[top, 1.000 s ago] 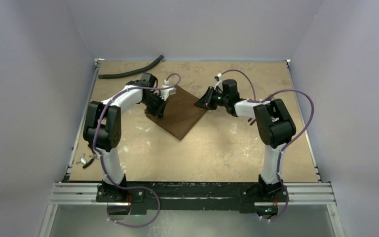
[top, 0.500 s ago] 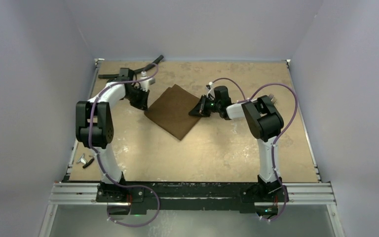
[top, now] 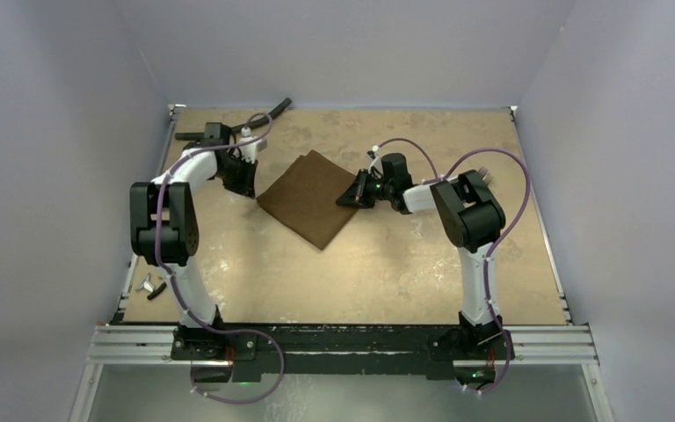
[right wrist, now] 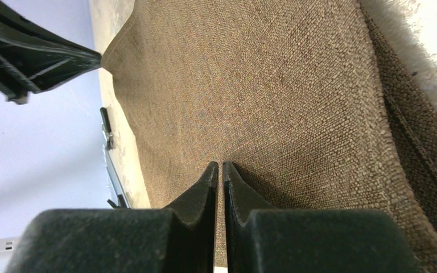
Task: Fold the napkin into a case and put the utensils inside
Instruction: Pick up the top corner of the square folded napkin from the center of the board, then fold the top corner of the square-folded napkin at the center of the board.
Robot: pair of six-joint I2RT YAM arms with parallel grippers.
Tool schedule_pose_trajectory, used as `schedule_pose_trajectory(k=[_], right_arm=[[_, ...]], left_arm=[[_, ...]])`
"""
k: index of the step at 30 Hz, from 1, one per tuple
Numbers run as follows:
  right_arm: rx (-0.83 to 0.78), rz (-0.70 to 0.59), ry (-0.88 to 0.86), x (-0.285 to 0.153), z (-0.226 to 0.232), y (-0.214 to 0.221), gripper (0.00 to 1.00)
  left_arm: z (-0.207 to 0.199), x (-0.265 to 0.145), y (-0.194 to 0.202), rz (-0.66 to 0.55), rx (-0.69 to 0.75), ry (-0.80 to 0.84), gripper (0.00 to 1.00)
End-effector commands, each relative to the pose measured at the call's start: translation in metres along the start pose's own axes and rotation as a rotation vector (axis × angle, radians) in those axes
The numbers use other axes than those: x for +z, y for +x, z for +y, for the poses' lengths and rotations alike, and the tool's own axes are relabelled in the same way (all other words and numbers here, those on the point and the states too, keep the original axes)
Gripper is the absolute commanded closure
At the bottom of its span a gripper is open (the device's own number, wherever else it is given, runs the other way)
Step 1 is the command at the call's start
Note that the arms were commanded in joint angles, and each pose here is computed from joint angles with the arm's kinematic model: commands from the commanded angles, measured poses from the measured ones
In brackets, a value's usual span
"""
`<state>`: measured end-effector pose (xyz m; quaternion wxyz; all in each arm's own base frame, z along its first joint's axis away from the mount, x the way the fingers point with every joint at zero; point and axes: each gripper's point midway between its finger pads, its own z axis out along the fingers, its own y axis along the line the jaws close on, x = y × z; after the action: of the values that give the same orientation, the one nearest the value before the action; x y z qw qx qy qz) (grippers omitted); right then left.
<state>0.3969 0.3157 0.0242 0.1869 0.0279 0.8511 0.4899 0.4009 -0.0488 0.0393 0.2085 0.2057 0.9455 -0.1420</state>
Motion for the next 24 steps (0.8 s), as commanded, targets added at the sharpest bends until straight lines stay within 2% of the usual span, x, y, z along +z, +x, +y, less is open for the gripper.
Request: schedule_pose_trajectory(k=[1,4,6,8,11,14,19,24], right_arm=[[-0.042,-0.032,-0.025,-0.006,0.018,-0.009,0.90],[-0.053,-0.028,-0.041,-0.006,0.025,-0.009,0.88],[-0.065,-0.017,-0.070,-0.007,0.034,-0.011,0.85],[-0.084,0.007,-0.103,-0.009,0.045,-0.012,0.81],[-0.131,0.061,-0.157,-0.016,0.066,-0.014,0.72],[-0.153,0.043,-0.147,-0.026,0.069,-0.030,0.70],[-0.113,0.017,-0.141,-0.033,0.051,-0.047,0.78],[-0.062,0.045,-0.103,-0.018,0.016,-0.040,0.87]], left_arm=[[-0.034,-0.065,-0.068,-0.223,0.054,0.092,1.00],[-0.086,-0.064,-0.070,-0.216,0.129,0.210,1.00],[-0.118,-0.045,-0.056,-0.159,0.191,0.258,1.00],[-0.131,-0.023,-0.041,-0.109,0.196,0.289,1.00],[-0.121,0.003,-0.024,-0.035,0.173,0.278,1.00],[-0.094,0.019,-0.016,-0.029,0.151,0.203,1.00],[-0.060,0.028,-0.007,-0.029,0.096,0.138,1.00],[-0.055,0.031,-0.001,-0.029,0.075,0.139,1.00]])
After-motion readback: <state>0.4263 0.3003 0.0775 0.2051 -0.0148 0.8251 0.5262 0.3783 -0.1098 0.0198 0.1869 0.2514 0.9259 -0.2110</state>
